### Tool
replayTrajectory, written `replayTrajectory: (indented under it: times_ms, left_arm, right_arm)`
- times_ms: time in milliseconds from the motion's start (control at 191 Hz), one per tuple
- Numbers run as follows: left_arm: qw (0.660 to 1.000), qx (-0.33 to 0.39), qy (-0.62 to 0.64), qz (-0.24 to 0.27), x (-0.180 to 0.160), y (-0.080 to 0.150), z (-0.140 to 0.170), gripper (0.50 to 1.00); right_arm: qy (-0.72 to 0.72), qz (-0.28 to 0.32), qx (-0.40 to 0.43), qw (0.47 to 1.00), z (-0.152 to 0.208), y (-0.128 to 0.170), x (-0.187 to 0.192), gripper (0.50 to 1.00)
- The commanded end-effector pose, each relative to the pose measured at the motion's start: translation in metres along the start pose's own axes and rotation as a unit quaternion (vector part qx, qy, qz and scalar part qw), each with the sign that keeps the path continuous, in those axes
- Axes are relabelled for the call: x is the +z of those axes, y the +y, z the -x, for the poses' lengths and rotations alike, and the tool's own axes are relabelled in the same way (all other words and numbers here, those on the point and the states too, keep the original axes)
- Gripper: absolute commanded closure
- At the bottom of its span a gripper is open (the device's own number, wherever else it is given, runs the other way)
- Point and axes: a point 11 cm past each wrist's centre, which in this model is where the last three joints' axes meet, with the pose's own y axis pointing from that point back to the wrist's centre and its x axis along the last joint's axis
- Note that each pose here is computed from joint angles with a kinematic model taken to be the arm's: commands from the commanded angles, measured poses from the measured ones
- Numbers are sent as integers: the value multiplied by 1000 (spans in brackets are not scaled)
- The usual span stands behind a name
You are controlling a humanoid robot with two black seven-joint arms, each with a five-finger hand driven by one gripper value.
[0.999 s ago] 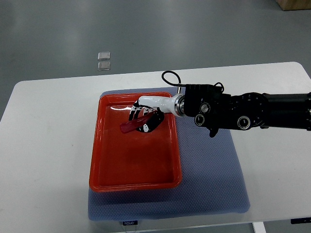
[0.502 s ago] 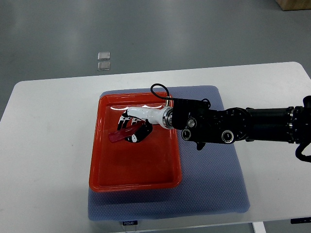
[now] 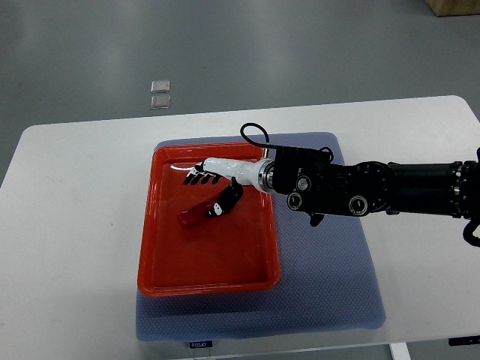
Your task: Place red pepper on red tray
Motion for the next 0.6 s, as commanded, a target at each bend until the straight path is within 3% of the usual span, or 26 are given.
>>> replayTrajectory:
  times_ms: [0,152,345,596]
  left_arm:
    - [1000,0,-1,0,-1,0,0,500]
    - [1000,0,0,1,0,0,0,500]
    - [1000,0,0,0,0,0,0,500]
    - [1000,0,0,1,0,0,0,500]
  right_arm:
    - [-20,-5,27,999,-21,5,-1,679]
    - [-82,-22,100,991,-74,27,6,679]
    - [-244,-55,185,950,-102,54,42,679]
    - [-558,-157,303,757,-125,95,95,640]
